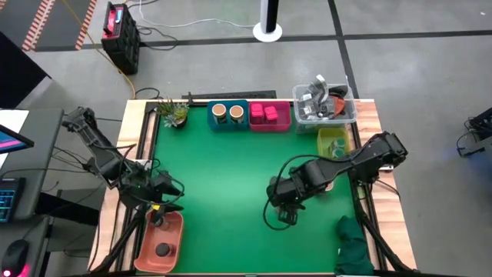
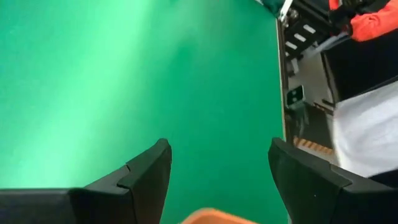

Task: Sort spices by type
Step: Put the black spice bottle into the orange bin

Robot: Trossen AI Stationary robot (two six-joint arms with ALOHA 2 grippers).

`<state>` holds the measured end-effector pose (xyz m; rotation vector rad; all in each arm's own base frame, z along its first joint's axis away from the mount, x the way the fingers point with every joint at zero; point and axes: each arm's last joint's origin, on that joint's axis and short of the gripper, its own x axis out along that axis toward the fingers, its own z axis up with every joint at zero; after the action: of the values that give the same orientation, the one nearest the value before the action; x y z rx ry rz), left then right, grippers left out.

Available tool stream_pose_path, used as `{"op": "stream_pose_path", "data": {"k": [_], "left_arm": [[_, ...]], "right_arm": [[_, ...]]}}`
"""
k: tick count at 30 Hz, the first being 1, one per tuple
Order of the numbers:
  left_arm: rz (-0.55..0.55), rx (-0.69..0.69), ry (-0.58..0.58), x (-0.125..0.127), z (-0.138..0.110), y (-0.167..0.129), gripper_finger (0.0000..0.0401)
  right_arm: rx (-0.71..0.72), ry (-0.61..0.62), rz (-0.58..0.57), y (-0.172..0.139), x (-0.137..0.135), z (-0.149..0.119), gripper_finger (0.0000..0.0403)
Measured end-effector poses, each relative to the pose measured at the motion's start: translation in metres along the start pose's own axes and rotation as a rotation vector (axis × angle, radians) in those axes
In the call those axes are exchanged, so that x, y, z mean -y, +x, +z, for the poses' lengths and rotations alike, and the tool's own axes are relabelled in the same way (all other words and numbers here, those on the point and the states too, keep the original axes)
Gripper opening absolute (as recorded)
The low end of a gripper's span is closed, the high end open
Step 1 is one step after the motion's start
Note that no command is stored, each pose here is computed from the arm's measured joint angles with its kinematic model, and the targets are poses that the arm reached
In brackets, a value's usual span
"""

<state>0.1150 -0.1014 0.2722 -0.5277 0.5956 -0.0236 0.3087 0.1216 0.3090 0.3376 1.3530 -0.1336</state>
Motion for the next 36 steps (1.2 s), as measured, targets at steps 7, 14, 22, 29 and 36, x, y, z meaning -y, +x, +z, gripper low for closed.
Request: {"op": "stream_pose_path", "data": {"k": [7,14,22,29,36], "left_arm": [[0.054,0.074,0.093,0.005,0.023,0.008,0.0256],[-0.007,0.069,0.105,0.014,0.035,0.039,0.0256],[-0.099,-0.023,0.048,0.034,0.052,0.063,0.0256],[-0.095,-0.038,0.102,0.043,0.062,0.053,0.0256],[-0.078,-0.048,0.117,0.041,0.062,0.053,0.0256]], "right_arm": [[0.062,0.080,-0.060,0.005,0.014,0.017,0.0125],[0.162,0.220,-0.035,0.022,0.038,0.056,0.0072],[-0.130,0.084,-0.121,0.026,0.023,0.010,0.0145],[-0.272,0.088,-0.134,0.060,0.024,-0.036,0.0283],[-0.261,0.173,-0.094,0.086,0.040,-0.037,0.0367]]}}
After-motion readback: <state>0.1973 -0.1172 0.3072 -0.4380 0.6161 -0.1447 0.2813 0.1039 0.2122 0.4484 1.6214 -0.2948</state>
